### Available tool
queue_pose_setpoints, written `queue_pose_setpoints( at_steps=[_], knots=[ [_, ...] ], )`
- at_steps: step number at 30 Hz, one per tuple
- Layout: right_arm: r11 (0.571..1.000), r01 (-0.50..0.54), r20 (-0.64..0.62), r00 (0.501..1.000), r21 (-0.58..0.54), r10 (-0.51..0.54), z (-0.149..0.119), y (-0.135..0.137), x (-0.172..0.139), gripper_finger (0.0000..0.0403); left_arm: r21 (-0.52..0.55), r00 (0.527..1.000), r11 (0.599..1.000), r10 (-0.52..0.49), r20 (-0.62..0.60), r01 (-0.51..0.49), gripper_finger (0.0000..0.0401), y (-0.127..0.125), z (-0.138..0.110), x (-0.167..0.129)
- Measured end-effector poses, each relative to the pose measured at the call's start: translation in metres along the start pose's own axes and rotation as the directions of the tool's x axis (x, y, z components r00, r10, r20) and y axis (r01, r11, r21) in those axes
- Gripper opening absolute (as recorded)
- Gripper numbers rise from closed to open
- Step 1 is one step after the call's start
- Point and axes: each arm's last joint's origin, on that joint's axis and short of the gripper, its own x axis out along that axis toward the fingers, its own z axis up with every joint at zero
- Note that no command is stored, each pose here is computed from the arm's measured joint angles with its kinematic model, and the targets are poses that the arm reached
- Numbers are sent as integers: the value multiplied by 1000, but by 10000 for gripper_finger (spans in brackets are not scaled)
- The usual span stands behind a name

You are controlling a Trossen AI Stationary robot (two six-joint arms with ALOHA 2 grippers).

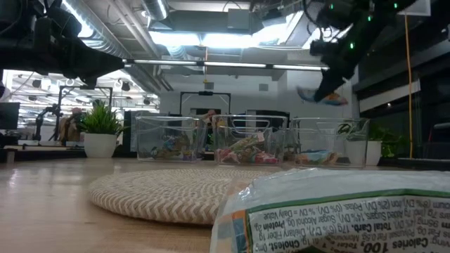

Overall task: Pick and place Granola Bars by type
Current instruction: Put the orange granola bar into the right transparent bin

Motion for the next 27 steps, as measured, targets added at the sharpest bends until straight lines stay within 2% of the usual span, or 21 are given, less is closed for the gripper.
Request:
queue_pose_setpoints(
  at_steps=[6,11,19,27],
  knots=[
    [999,-28,-31,999,32,29,-28,-5,26,23,0,1000,1000,0,0,0,72,0,0,0],
    [998,-17,-34,999,53,19,-40,-7,36,23,0,1000,1000,0,0,0,72,0,0,0],
    [994,-78,62,995,76,74,-32,-6,40,23,0,1000,1000,0,0,0,72,0,0,0],
    [993,-84,-29,996,84,86,-35,-3,69,23,0,1000,1000,0,0,0,72,0,0,0]
  ],
)
